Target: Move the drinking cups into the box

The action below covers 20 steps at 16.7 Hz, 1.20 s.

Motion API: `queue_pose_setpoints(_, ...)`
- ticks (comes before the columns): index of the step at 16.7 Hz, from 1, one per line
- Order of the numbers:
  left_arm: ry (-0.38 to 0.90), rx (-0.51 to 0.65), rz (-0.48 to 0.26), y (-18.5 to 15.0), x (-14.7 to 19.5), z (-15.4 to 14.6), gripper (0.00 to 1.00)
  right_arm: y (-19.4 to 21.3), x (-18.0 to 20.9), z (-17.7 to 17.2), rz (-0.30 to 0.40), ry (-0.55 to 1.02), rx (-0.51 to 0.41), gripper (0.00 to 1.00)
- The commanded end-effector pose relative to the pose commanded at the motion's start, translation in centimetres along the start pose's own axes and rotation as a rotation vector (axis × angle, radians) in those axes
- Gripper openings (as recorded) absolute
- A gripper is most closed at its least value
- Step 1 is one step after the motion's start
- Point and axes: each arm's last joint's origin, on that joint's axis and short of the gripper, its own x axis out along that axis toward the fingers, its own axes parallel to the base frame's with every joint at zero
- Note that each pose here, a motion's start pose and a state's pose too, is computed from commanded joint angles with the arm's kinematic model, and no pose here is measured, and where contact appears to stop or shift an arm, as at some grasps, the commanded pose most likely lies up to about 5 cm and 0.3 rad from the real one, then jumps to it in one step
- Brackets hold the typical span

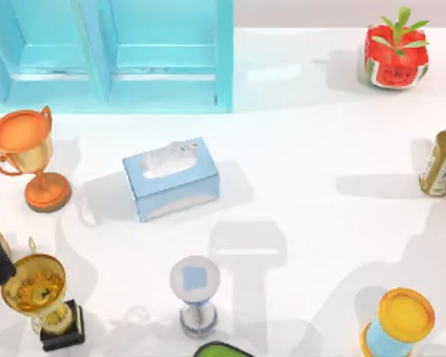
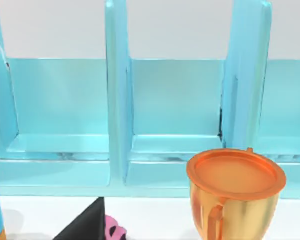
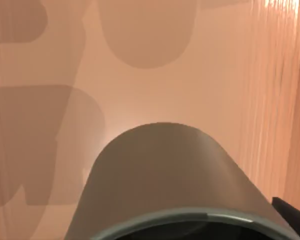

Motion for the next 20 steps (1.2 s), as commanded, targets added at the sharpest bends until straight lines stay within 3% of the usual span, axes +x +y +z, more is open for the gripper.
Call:
queue_pose_setpoints(7, 0.0, 0.0, 0.0, 0.0, 0.0, 0.0, 1.0, 0.4, 1.8, -0.2, 0.003, -0.002, 0.0, 0.0)
queue_pose_setpoints(20, 0.0, 0.0, 0.0, 0.0, 0.0, 0.0, 1.0, 0.4, 1.8, -0.2, 0.003, -0.002, 0.0, 0.98)
